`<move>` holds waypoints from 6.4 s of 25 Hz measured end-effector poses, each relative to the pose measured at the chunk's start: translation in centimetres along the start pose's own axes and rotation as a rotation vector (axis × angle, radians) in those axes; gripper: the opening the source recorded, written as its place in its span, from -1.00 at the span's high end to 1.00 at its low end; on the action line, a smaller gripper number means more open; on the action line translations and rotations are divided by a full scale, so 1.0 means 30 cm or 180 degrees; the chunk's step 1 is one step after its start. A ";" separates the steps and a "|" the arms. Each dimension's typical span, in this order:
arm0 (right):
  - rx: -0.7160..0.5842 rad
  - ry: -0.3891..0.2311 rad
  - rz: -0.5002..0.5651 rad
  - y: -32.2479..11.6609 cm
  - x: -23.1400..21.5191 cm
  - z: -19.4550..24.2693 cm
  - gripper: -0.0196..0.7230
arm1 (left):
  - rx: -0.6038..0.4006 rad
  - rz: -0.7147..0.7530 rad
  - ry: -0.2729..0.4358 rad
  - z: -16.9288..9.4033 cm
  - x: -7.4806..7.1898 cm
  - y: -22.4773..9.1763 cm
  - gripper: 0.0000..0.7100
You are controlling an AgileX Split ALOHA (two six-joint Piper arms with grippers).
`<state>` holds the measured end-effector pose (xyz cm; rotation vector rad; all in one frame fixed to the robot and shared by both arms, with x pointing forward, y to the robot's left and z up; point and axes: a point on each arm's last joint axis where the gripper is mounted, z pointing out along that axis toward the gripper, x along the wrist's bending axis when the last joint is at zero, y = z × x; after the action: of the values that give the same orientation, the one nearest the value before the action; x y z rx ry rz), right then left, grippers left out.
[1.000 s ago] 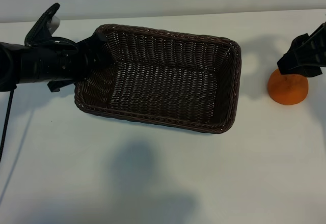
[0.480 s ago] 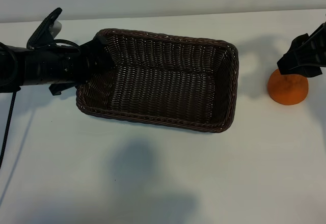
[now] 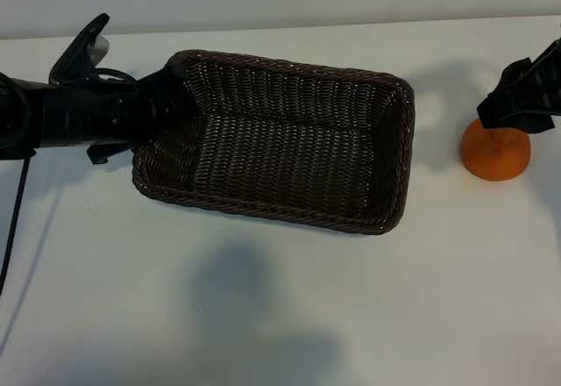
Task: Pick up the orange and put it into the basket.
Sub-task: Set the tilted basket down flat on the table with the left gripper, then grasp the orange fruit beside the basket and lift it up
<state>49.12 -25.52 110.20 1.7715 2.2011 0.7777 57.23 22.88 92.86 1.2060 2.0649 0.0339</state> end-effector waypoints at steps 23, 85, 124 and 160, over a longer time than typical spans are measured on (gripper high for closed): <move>0.0006 0.0000 -0.0001 -0.001 0.000 0.000 -0.65 | -0.0104 -0.0296 0.0259 0.002 0.053 -0.020 -0.12; 0.0025 0.0001 -0.0006 -0.002 0.000 0.000 -0.65 | 0.0346 0.0367 -0.0052 -0.161 -0.039 -0.046 -0.79; 0.0033 0.0003 -0.0006 -0.003 0.000 0.000 -0.65 | -0.0202 0.1492 0.0980 -0.732 -0.042 0.244 -0.68; 0.0033 0.0003 -0.0028 -0.003 0.000 0.000 -0.65 | -0.1842 0.1949 0.0724 -1.330 -0.013 -0.333 -0.67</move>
<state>49.04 -25.53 110.15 1.7652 2.2159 0.7668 25.94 29.85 118.62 1.4344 1.6043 1.0192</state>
